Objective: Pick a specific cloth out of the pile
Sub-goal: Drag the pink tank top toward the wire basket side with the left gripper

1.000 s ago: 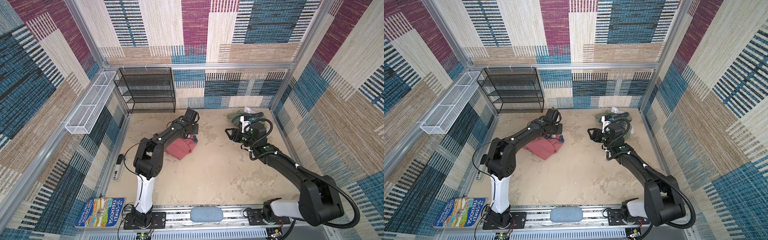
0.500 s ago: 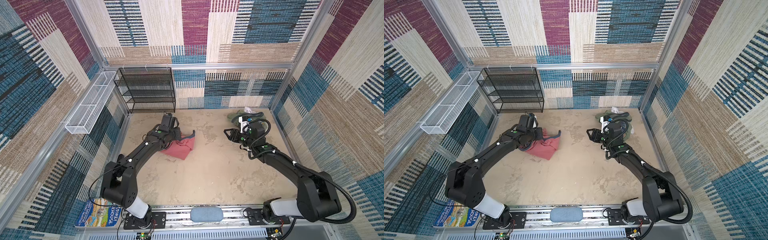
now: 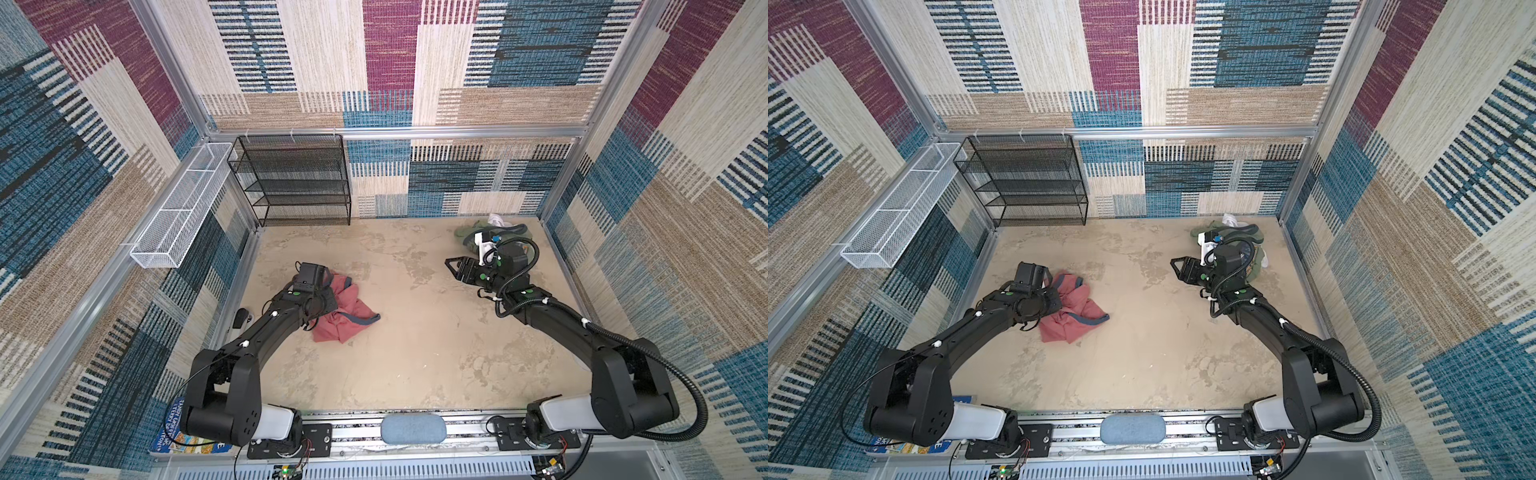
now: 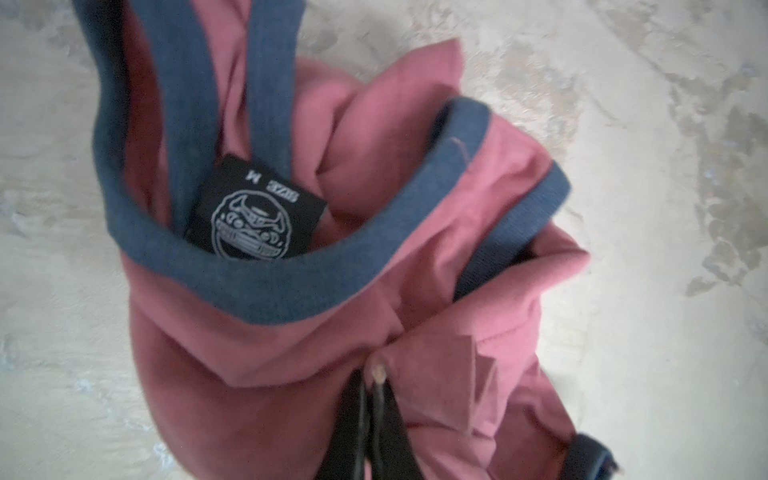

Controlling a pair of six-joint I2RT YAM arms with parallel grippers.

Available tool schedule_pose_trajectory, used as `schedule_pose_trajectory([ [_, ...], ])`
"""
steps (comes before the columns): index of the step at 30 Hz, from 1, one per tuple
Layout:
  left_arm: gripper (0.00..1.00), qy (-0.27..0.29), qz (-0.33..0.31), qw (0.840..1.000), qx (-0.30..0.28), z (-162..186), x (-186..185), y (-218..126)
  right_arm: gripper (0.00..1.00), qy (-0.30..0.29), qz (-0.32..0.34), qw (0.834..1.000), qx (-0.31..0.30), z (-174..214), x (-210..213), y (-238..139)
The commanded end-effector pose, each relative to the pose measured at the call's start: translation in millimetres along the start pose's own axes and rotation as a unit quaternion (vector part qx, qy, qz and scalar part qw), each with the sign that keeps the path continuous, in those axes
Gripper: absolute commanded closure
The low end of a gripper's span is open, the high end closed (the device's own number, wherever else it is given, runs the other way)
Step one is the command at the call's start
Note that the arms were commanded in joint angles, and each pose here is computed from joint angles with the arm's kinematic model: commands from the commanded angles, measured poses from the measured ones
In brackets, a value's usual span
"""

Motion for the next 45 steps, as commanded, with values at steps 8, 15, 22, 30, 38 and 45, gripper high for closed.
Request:
schedule_pose_trajectory([
  [8,1.0,-0.058,0.012,0.997,0.04,5.1,10.2,42.4,0.4,-0.004,-0.024,1.0,-0.016,-7.0,13.7,-8.2],
  [15,1.0,-0.067,0.013,0.997,0.035,-5.6,13.5,52.0,0.39,-0.005,-0.019,0.999,-0.026,-9.6,15.9,-13.3],
  [22,1.0,-0.089,0.008,0.996,0.022,-28.2,32.1,63.8,0.4,0.002,-0.025,0.999,-0.029,-13.6,19.5,-12.9],
  [30,1.0,-0.13,0.007,0.991,0.004,-57.7,62.3,79.8,0.4,0.005,-0.02,0.999,-0.031,-19.6,21.0,-9.2],
  [38,1.0,-0.162,-0.004,0.987,-0.02,-89.0,92.0,87.3,0.4,0.003,-0.019,0.999,-0.033,-29.4,27.2,-5.4],
  [45,1.0,-0.178,-0.003,0.984,-0.026,-104.1,109.8,88.3,0.4,0.007,-0.014,0.999,-0.041,-32.7,28.2,-6.7],
])
Point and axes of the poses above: each gripper's point midway between its finger pads, its own y axis out along the fingers, its own x axis along the line the jaws close on, z = x × y, the point moved 6 cm from there along -y, back along the fingers, and after that the axes turned 10 degrees about y, right-handed, at the moved point
